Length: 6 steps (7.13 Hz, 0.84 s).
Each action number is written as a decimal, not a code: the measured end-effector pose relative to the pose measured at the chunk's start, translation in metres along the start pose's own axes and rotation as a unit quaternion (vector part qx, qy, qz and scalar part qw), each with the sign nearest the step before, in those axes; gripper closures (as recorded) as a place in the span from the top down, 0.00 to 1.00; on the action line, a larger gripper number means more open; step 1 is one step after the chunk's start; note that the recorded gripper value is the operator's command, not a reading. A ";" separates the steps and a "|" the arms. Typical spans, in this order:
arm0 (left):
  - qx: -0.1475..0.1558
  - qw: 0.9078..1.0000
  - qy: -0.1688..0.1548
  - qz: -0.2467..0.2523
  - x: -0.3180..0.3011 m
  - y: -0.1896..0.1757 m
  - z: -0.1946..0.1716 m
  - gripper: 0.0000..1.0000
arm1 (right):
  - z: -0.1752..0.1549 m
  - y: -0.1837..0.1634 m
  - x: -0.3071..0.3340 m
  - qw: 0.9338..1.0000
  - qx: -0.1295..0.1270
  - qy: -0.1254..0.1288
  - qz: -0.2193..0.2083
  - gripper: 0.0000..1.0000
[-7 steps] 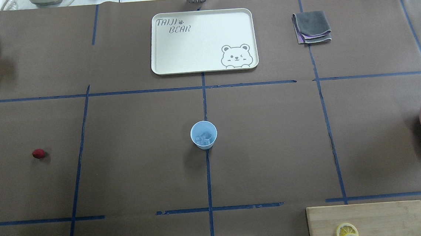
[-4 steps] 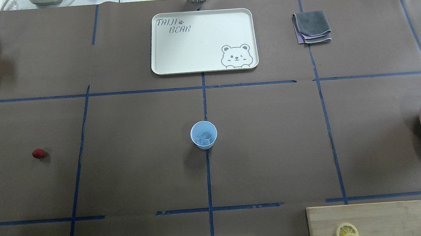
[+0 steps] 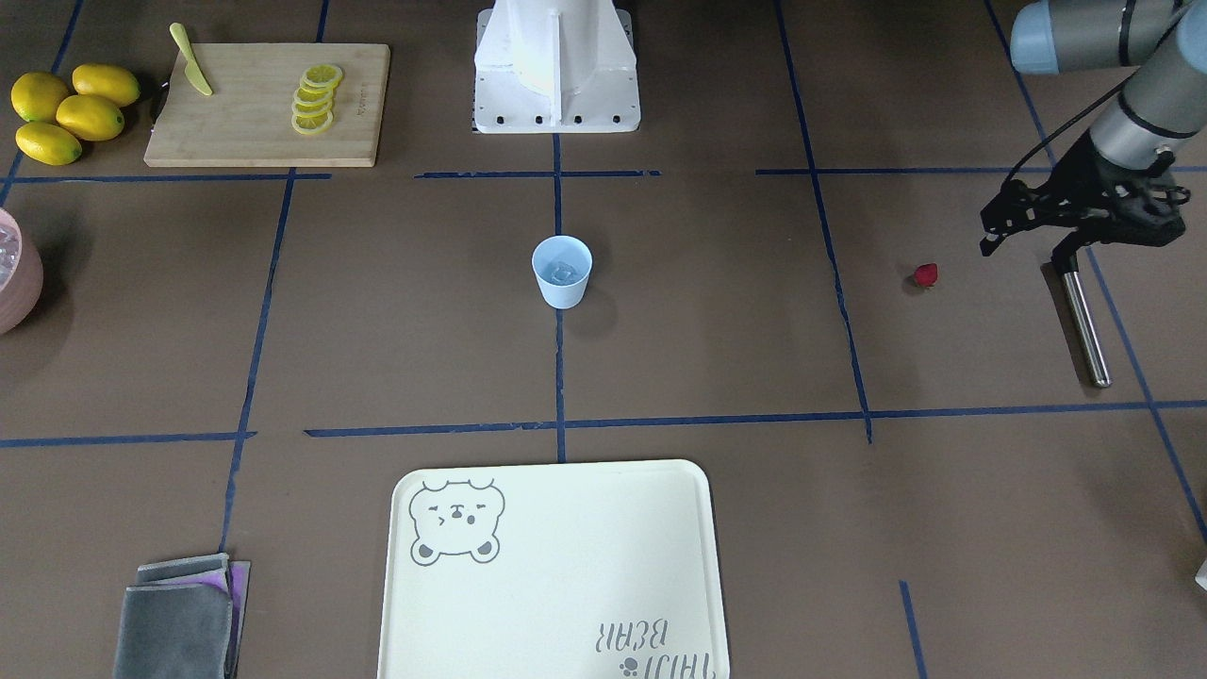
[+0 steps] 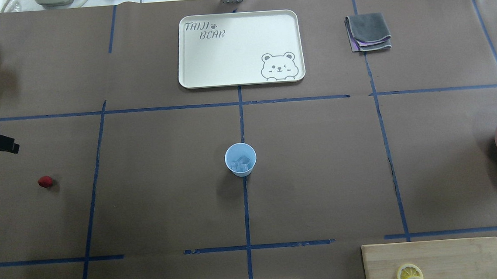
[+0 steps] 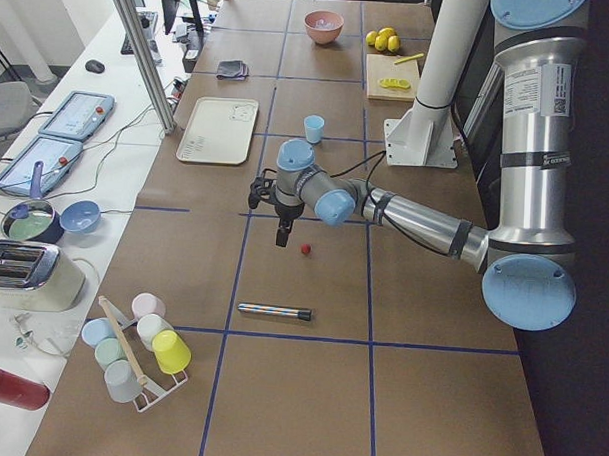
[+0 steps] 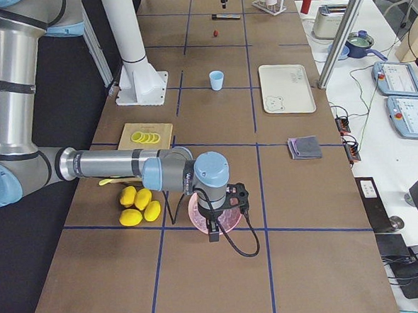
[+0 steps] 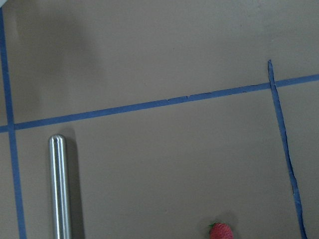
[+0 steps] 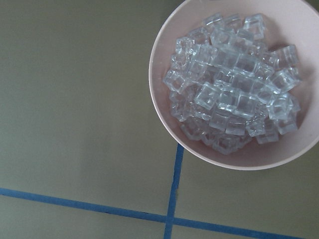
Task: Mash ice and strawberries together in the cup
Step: 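Return the right gripper to the ice bowl while the left gripper moves toward the strawberry, then grasp the red strawberry from the table with the left gripper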
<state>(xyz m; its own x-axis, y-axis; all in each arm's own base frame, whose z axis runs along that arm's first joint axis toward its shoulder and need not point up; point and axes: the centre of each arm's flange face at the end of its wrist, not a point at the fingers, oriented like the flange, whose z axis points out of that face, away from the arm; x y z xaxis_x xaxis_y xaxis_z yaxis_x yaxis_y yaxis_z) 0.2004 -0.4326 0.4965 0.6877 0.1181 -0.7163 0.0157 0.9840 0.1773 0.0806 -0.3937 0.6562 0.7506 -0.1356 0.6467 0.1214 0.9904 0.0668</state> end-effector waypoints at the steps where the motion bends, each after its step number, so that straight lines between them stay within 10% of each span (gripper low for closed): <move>1: -0.002 1.000 -0.007 -0.007 0.017 0.013 0.022 1.00 | 0.000 0.000 0.000 1.000 0.000 0.000 0.000 0.99; 6: -0.011 1.000 -0.004 0.010 0.019 0.036 0.092 1.00 | 0.002 0.003 0.001 1.000 -0.002 0.000 0.002 0.99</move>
<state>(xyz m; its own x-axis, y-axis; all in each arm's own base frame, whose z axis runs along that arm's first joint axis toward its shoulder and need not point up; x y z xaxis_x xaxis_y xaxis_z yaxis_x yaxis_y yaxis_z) 0.2805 -0.4075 0.5510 0.6929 0.1367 -0.7079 -0.0144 0.9843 0.1759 0.0806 -0.3905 0.6584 0.7514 -0.1326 0.6464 0.1219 0.9906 0.0614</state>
